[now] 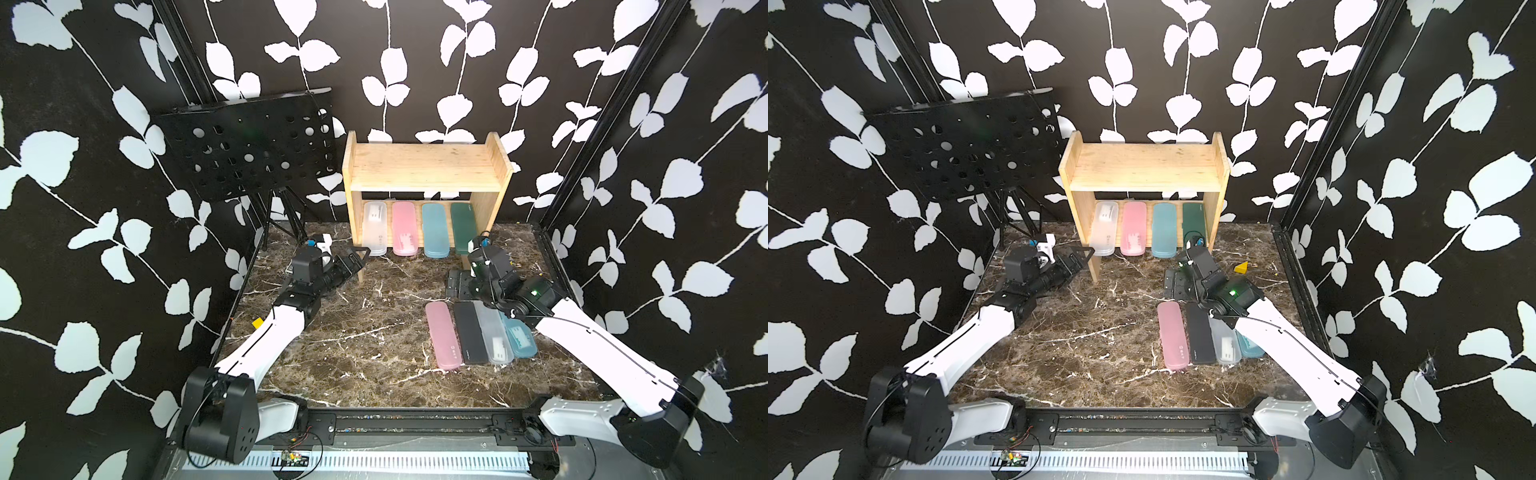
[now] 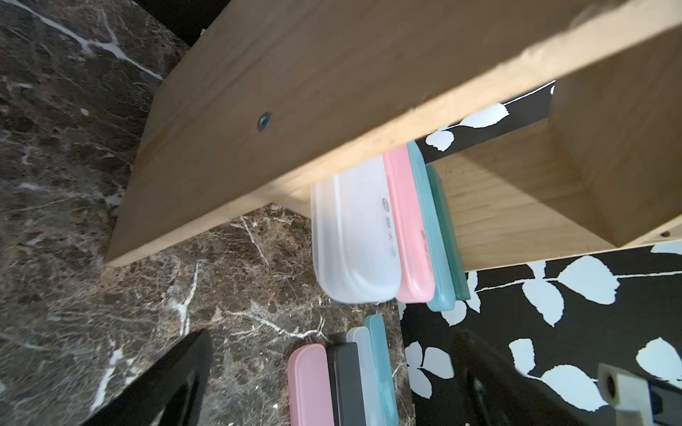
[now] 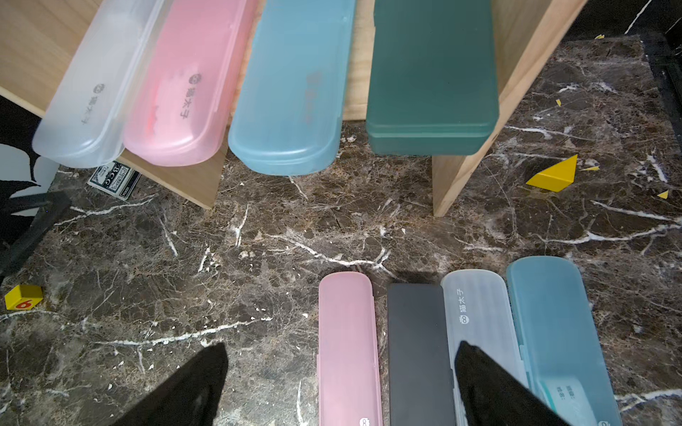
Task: Remove the pencil cases from the shelf
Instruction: Pick up the pencil case from the shelf.
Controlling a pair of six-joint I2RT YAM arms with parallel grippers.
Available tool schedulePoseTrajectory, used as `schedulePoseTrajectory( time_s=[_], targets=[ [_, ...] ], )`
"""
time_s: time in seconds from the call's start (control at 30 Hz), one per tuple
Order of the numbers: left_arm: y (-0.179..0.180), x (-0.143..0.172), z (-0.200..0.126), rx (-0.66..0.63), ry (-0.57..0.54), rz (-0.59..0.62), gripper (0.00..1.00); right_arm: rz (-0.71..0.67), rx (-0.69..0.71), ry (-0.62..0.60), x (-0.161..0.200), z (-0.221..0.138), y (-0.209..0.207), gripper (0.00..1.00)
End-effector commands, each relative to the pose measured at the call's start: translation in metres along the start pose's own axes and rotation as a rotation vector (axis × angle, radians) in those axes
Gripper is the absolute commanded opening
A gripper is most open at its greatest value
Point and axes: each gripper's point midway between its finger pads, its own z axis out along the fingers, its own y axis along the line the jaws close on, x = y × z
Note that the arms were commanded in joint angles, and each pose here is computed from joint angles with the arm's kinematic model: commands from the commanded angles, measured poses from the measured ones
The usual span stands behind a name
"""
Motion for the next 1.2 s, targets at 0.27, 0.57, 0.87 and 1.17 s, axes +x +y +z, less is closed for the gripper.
schedulePoseTrajectory(
  time_s=[0.27,0.57,0.87,1.17],
  targets=[
    [-0.023,-0.021,0.030,0.153,-0.019,-0.058,0.88,0.000,0.046,0.037,0.013,0.008,-0.015,0.99],
    [-0.027,-0.022,0.036,0.186,-0.005,-0.077,0.68,0.003,0.054,0.055,0.017,0.016,-0.016,0.99],
    [-0.021,-0.015,0.051,0.216,0.040,-0.112,0.51,-0.004,0.038,0.059,0.018,0.020,-0.013,0.99],
    [-0.022,-0.010,0.051,0.227,0.058,-0.122,0.11,0.005,0.016,0.050,0.012,0.016,-0.008,0.99]
  ],
)
